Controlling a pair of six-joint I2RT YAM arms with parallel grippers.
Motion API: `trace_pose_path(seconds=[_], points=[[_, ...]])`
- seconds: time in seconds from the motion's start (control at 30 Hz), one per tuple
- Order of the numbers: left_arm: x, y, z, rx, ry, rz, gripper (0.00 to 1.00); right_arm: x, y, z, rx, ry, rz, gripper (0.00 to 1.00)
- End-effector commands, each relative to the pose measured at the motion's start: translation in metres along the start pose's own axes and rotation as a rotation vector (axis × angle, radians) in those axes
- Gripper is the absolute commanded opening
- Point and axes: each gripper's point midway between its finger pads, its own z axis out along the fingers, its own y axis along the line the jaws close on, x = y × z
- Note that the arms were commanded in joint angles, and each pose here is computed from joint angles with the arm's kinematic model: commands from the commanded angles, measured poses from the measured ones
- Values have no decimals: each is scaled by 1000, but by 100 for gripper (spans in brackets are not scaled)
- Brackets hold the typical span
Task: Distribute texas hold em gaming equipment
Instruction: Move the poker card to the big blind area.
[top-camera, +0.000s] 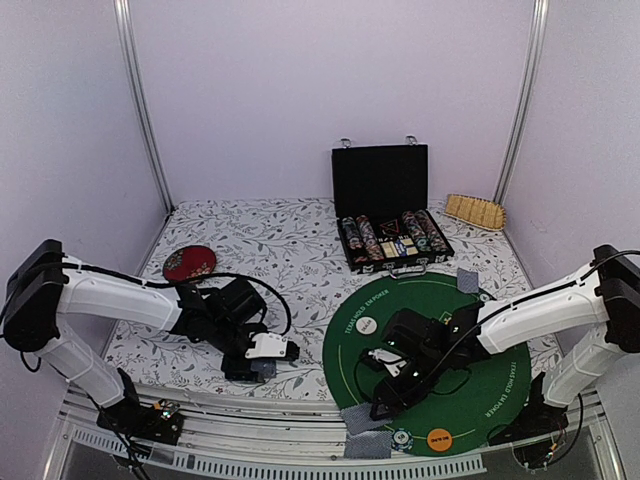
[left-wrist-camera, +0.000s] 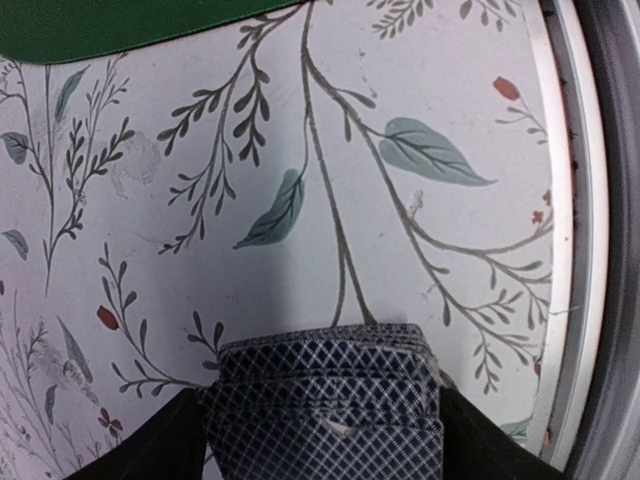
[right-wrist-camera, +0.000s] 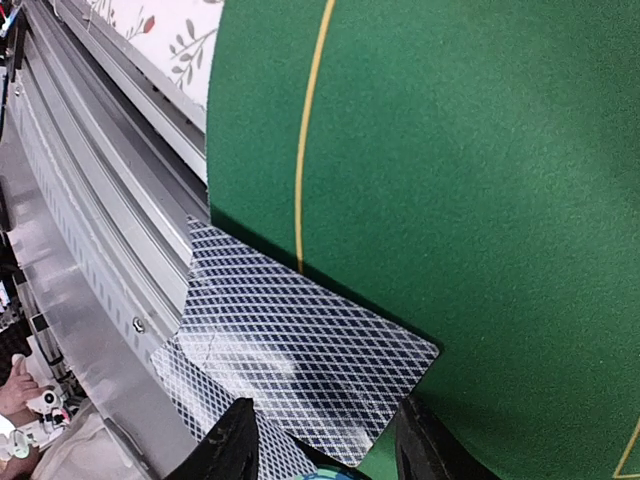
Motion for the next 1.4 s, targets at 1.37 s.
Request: trace_pose_path(seconds=[1.37], points=[[28,-11,11,24,79,-107,71,86,76,15,-125,200,28,33]])
